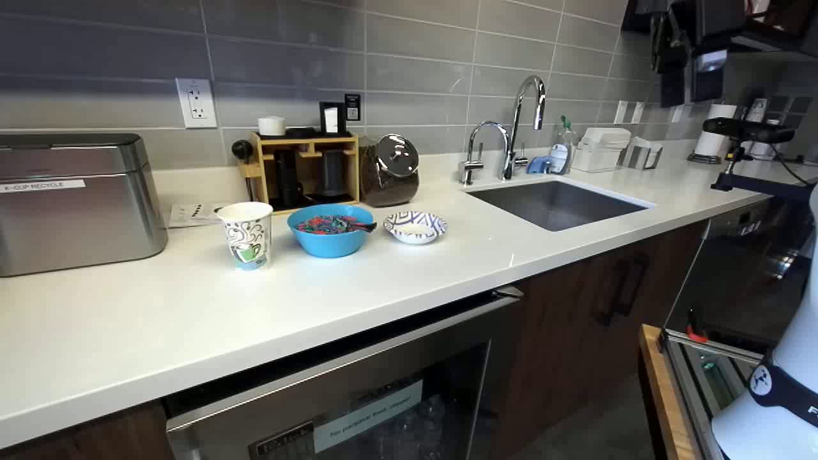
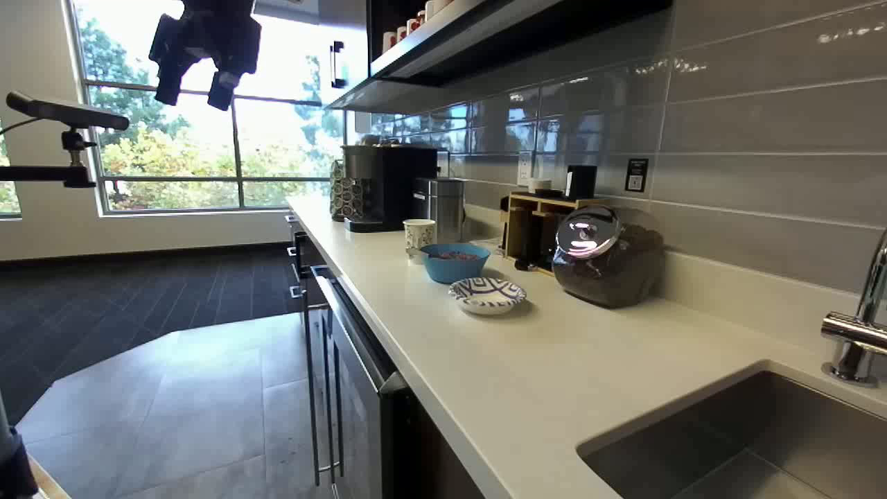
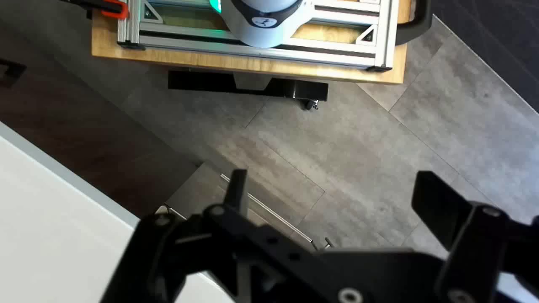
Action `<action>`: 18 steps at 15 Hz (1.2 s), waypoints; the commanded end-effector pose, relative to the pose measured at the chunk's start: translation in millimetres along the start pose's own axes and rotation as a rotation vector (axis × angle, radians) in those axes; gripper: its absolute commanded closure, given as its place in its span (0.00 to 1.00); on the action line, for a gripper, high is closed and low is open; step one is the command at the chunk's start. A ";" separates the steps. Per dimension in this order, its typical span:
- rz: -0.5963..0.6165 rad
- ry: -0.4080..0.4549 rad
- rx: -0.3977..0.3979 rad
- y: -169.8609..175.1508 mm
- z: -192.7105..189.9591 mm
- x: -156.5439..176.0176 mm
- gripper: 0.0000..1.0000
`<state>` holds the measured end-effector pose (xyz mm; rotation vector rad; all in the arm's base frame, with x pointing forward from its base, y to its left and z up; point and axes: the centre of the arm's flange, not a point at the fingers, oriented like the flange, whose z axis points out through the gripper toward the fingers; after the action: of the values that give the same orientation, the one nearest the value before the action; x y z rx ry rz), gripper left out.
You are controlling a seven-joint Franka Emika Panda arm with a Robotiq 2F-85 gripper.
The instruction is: Put some of the contents of the blue blow onto the white plate using the silver spoon
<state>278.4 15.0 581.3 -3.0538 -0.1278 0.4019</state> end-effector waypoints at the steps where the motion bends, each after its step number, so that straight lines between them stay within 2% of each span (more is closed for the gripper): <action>1: 0.000 0.000 0.000 0.0 0.0 0.0 0.00; 17: 0.000 0.000 0.000 0.0 0.0 0.0 0.00; 18: 0.002 0.017 0.011 1.7 -2.3 8.7 0.00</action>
<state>278.4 15.0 581.3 -3.0539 -0.1278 0.4019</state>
